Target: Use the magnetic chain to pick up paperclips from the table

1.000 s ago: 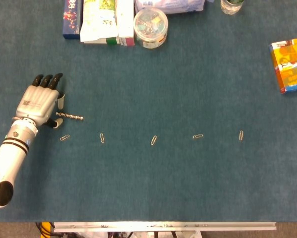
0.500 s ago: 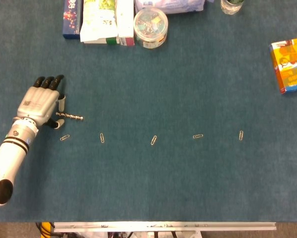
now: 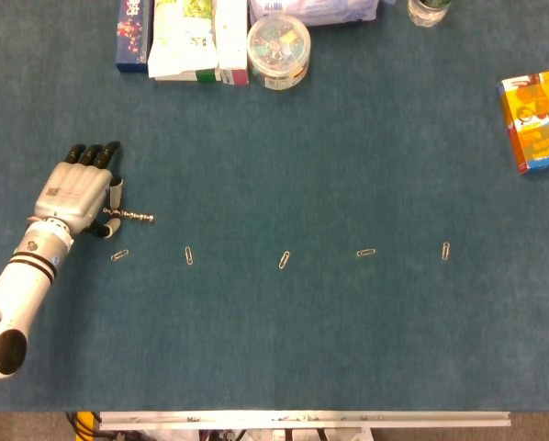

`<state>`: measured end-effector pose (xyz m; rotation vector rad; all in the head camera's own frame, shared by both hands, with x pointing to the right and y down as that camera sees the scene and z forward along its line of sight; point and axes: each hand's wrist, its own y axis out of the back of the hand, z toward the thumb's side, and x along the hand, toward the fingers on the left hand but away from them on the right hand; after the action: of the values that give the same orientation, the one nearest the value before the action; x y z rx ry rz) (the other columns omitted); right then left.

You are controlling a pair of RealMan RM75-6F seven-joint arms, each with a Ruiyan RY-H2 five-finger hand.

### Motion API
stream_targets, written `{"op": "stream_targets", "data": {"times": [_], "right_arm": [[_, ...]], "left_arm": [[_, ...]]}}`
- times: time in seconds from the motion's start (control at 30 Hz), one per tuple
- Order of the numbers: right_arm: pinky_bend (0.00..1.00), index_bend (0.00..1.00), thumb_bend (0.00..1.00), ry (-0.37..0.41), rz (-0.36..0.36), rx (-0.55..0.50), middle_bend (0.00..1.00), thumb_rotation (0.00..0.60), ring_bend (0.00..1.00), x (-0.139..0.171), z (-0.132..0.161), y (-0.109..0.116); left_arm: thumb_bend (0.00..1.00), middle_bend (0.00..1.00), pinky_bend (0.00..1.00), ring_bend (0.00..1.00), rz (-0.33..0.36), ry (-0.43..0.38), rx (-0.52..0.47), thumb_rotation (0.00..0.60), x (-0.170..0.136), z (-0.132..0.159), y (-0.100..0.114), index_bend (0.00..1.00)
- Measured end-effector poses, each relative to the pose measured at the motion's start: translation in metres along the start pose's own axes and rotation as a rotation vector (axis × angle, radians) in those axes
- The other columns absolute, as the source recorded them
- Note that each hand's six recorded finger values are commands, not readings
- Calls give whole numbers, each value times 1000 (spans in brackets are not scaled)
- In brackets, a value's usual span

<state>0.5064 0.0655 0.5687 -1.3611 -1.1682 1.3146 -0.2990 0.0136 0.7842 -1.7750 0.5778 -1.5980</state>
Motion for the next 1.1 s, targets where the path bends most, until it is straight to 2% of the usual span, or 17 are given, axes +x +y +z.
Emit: {"op": "stream_targets", "data": {"times": [0.27,0.63,1.1], "right_arm": [[160,179,109,-1,0,0,163,600,114,0,0,0],[160,179,109,0,1,1,163,600,114,0,0,0],[161,178,109,1,1,0,163,600,114,0,1,0]], "left_arm": [[329,0,22,0,-2,-1,7,600,2,1,-1,521],[330,0,22,0,-8,5,16,600,1,-1,-2,518],[330,0,22,0,-28,13,24,600,-3,-4,-6,469]]}}
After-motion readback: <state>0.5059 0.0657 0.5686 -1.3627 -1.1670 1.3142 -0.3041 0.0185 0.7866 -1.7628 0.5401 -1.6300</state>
